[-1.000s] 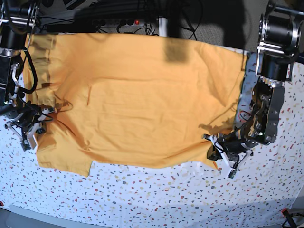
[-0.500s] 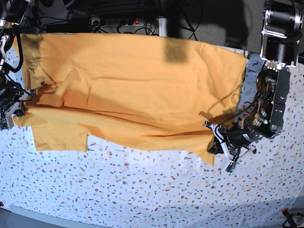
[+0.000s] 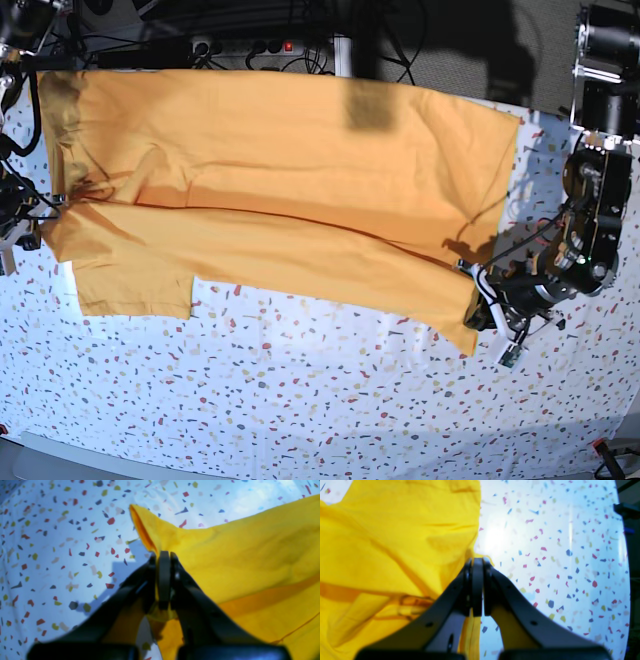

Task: Fold the T-shirt properly
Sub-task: 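Fold the side edges inward over the shirt body, then open both grippers and release the folded edges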

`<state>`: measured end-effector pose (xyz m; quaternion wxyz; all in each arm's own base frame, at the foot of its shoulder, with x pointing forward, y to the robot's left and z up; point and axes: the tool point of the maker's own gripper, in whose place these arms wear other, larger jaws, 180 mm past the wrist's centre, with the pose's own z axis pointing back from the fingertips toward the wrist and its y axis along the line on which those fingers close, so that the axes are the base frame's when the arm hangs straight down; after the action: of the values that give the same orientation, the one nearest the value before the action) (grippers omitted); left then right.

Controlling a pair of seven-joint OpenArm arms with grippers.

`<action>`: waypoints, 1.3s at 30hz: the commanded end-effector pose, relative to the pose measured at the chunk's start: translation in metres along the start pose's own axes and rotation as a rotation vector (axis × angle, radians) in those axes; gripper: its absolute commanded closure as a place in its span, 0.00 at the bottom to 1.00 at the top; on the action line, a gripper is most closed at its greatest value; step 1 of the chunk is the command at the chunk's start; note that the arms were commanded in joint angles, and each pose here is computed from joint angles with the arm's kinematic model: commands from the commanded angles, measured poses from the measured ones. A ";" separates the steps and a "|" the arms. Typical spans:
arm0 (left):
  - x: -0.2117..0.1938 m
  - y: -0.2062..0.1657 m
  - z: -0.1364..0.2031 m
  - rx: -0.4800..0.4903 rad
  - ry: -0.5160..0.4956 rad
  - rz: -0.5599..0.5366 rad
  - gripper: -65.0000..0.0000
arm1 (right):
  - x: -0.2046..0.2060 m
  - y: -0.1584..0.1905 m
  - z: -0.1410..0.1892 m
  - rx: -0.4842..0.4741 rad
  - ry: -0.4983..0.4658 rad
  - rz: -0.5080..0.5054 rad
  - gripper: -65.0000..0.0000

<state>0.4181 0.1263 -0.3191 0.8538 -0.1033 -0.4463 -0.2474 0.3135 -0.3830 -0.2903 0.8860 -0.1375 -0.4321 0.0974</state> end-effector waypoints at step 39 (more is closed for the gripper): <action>-0.031 0.018 -0.013 0.048 0.124 0.025 0.45 | 0.078 0.007 0.007 0.146 -0.185 -0.179 0.47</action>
<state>0.4076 0.1443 -0.3705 0.8960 -0.0775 -0.3702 -0.2328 0.3486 -0.3494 -0.2532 0.8708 -0.0165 -0.4883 0.0541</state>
